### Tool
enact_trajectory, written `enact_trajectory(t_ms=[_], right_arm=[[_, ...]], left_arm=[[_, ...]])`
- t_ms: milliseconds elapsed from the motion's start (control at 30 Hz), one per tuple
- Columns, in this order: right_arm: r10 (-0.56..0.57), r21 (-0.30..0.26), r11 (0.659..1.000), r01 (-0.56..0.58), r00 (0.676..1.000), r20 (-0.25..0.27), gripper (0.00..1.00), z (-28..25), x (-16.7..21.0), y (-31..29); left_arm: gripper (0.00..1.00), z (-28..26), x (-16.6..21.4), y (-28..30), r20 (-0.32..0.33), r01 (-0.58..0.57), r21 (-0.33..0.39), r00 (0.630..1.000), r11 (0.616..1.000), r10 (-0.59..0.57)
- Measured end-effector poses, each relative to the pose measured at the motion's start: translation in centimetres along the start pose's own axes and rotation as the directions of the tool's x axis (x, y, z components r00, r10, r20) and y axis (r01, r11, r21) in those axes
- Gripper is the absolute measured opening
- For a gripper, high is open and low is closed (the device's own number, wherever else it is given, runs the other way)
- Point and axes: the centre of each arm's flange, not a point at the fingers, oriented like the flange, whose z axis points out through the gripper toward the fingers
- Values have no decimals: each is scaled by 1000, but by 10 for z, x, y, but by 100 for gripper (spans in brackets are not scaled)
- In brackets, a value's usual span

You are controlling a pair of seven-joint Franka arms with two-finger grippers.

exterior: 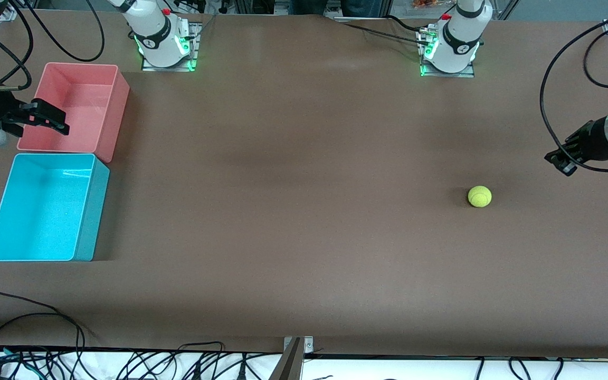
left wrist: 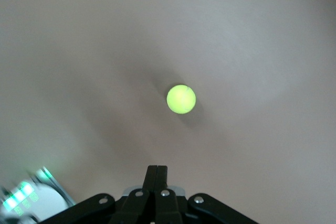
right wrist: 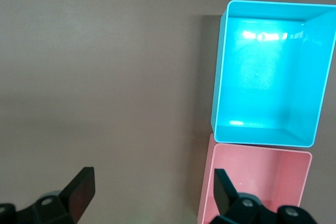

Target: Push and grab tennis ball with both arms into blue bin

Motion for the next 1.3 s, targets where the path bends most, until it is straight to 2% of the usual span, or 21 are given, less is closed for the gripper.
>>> enact_trajectory(t_ms=[100, 233, 500, 733, 767, 1300], right_arm=[[0, 0, 1000, 0, 1000, 0, 100, 0, 0, 0], [0, 0, 1000, 0, 1000, 0, 100, 0, 0, 0], [0, 0, 1000, 0, 1000, 0, 100, 0, 0, 0], [0, 0, 1000, 0, 1000, 0, 100, 0, 0, 0], [0, 0, 1000, 0, 1000, 0, 100, 0, 0, 0], [0, 0, 1000, 0, 1000, 0, 100, 0, 0, 0]], left_arm=[[1, 20, 7, 7, -8, 129, 3, 992, 992, -129], [1, 58, 16, 13, -22, 244, 6, 970, 970, -244], [1, 142, 49, -3, -21, 432, -25, 901, 901, -433], [1, 203, 75, -27, -20, 517, -75, 854, 853, -520], [1, 243, 79, -31, -18, 546, -70, 836, 835, -548], [1, 324, 81, -23, -26, 561, -101, 824, 822, -566]])
